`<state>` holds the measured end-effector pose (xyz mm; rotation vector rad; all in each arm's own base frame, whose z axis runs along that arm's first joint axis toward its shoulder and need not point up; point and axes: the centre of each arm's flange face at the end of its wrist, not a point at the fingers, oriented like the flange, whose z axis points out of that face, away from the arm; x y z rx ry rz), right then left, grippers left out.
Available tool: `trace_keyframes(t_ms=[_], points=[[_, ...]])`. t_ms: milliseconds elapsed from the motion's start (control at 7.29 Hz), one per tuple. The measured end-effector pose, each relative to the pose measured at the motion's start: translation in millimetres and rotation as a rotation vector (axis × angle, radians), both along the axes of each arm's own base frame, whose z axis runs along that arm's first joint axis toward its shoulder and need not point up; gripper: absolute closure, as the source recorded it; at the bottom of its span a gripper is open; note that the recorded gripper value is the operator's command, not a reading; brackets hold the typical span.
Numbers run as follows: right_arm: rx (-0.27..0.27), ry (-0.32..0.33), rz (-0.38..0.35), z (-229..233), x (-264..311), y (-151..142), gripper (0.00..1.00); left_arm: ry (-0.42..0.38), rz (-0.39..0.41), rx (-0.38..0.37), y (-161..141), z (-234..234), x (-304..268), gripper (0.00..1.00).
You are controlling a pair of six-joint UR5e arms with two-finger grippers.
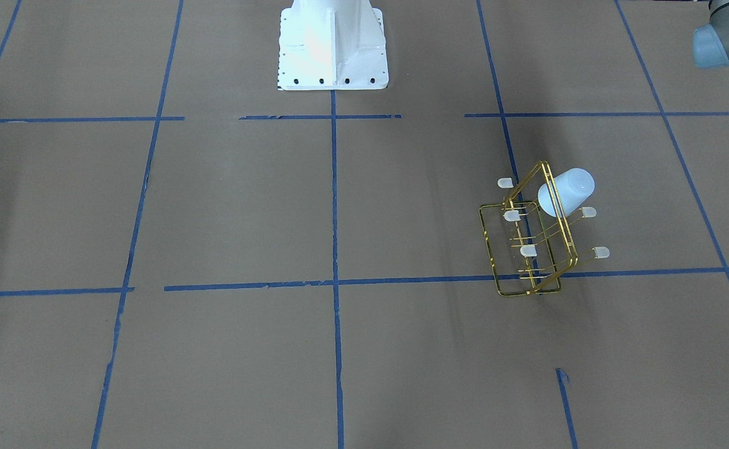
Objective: Hang cup on cup holder
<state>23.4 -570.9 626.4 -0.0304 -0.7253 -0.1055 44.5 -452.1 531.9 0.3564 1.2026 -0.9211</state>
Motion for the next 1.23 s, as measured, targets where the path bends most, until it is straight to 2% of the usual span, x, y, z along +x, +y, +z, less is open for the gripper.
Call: trace_keyframes(t_ms=[274,549,960,1234], points=[[-0.001,0.0,0.0,0,0,0,0.0,-0.203,0.1,0.019,-10,12,-37,0.0],[0.0,0.0,0.0,0,0,0,0.0,-0.399,0.253,0.048,-13,26,-60,0.0],[-0.001,0.0,0.0,0,0,0,0.0,-0.583,0.511,0.076,-11,44,-74,0.0],[-0.001,0.0,0.0,0,0,0,0.0,-0.653,0.683,0.117,-3,60,-92,0.0]])
